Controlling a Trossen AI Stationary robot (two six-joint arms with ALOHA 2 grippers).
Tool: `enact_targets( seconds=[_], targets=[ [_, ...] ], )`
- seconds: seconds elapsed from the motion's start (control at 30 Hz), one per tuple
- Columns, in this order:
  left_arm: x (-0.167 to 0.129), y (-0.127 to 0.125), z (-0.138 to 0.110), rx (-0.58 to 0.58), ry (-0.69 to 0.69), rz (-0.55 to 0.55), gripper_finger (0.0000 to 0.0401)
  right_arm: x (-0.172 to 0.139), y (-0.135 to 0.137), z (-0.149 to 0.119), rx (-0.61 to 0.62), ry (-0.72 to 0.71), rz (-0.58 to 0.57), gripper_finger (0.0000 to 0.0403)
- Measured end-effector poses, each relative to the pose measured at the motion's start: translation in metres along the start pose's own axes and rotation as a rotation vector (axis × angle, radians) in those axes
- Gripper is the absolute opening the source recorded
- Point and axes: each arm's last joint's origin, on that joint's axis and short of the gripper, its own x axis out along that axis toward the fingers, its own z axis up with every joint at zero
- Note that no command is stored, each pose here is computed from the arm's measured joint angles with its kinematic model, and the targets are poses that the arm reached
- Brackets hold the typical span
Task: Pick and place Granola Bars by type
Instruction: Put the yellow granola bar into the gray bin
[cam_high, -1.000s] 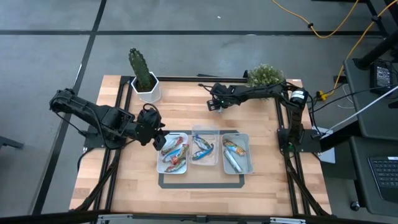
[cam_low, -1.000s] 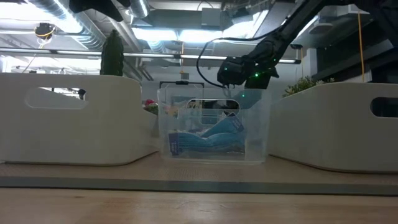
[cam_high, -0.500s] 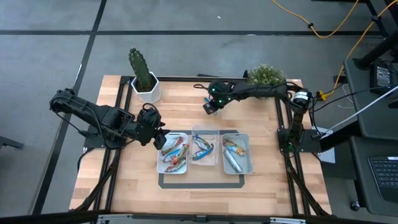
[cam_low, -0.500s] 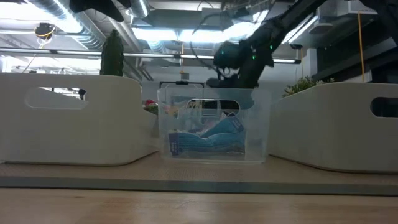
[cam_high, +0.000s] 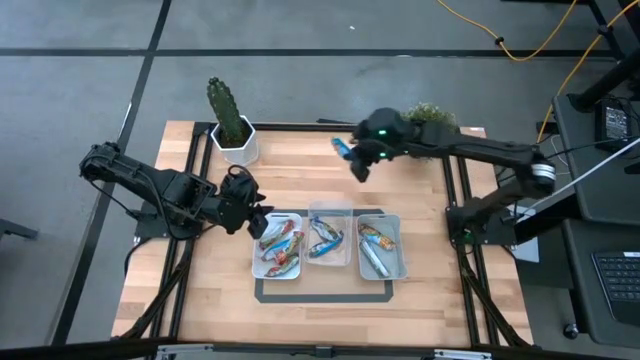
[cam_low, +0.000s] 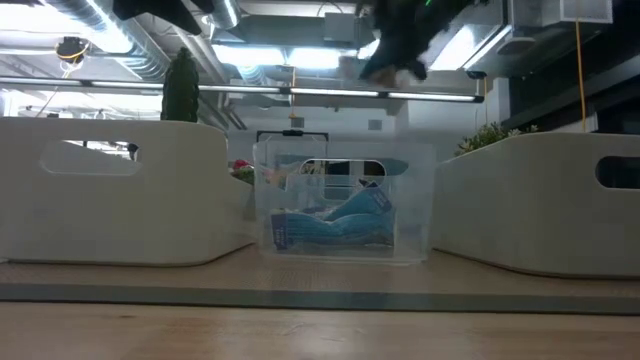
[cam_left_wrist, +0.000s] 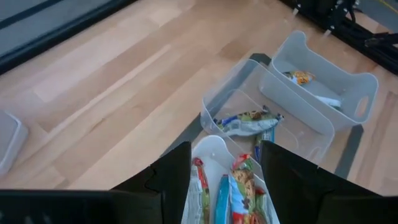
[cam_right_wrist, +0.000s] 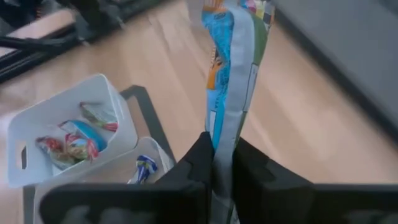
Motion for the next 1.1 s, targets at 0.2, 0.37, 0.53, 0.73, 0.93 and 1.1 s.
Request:
enact_targets(
  seconds=[0.2,0.37,0.53,0.73,0.93,1.1],
  targets=[
    [0.0,0.001,0.001,-0.001,-0.033,0.023,0.0182,-0.064,0.014,0.003,-0.1,-0.166,-0.008,0.0036],
    [0.0,0.001,0.002,-0.001,-0.072,0.051,0.0182,-0.098,0.016,-0.002,-0.122,-0.22,0.007,0.004],
    [0.0,0.002,0.002,-0.005,-0.087,0.063,0.0182,-0.131,0.024,-0.018,-0.183,-0.189,0.184,0.0038],
    [0.0,0.003,0.003,-0.008,-0.102,0.077,0.0182,-0.184,0.036,-0.051,-0.214,-0.138,0.435,0.0034],
    [0.0,0.003,0.003,-0.03,-0.103,0.076,0.0182,-0.221,0.038,-0.068,-0.201,-0.208,0.51,0.0039],
    [0.0,0.002,0.003,-0.057,-0.102,0.073,0.0182,-0.225,0.043,-0.079,-0.122,-0.103,0.562,0.0034]
  ],
)
